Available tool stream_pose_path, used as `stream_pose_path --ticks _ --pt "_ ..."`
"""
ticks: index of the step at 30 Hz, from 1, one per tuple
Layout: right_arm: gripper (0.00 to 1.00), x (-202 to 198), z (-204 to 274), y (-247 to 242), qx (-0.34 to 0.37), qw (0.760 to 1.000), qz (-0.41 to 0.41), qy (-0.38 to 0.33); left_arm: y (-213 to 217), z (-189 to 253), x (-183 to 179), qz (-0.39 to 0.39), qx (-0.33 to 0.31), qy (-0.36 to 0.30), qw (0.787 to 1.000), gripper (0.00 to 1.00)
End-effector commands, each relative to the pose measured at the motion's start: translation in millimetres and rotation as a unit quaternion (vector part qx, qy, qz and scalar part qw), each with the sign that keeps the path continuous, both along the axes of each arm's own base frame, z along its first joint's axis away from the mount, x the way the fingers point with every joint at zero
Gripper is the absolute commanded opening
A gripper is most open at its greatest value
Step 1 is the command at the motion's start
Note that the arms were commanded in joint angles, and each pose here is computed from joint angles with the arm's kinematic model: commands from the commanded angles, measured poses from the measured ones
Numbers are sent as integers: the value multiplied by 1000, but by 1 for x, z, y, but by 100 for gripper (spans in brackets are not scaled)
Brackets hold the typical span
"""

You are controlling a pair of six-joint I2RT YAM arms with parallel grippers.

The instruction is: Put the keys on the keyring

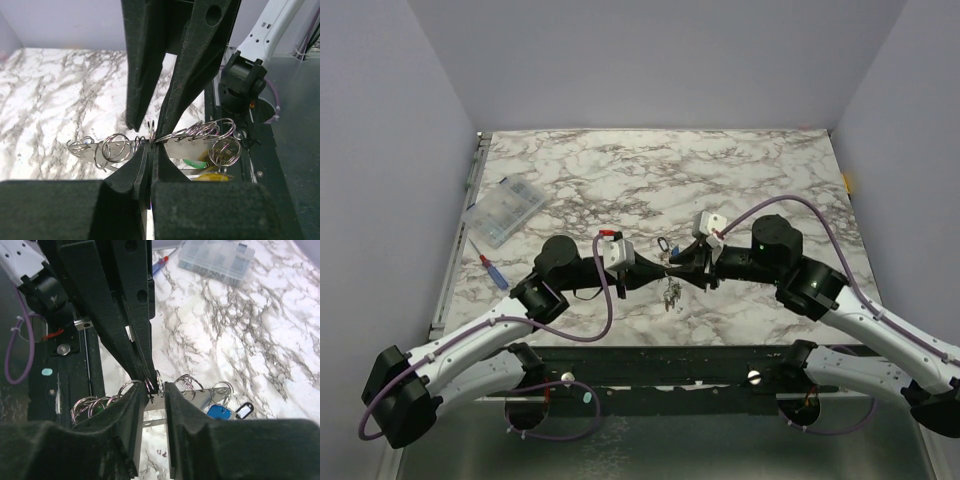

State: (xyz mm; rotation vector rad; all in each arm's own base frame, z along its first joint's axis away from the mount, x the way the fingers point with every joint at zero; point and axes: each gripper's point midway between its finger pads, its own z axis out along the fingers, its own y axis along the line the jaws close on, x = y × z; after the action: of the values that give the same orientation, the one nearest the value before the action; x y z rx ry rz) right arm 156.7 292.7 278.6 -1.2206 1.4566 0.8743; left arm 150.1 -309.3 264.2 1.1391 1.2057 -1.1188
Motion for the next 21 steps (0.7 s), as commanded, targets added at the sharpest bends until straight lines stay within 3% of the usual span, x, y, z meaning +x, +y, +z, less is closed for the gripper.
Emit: stream_pose_path --ticks 1,5,11,21 --pt "35 -4 9 5 32 999 1 1 4 44 -4 6 -70 -84 994 0" --pt "41 -4 13 4 43 999 -3 -2 7 48 -6 8 -82 -95 992 0" --pt "41 -8 12 1 53 999 1 -8 13 54 -10 12 -104 -111 988 0" --pt "33 -16 14 -3 70 997 15 -17 21 68 -17 15 -143 -141 980 0"
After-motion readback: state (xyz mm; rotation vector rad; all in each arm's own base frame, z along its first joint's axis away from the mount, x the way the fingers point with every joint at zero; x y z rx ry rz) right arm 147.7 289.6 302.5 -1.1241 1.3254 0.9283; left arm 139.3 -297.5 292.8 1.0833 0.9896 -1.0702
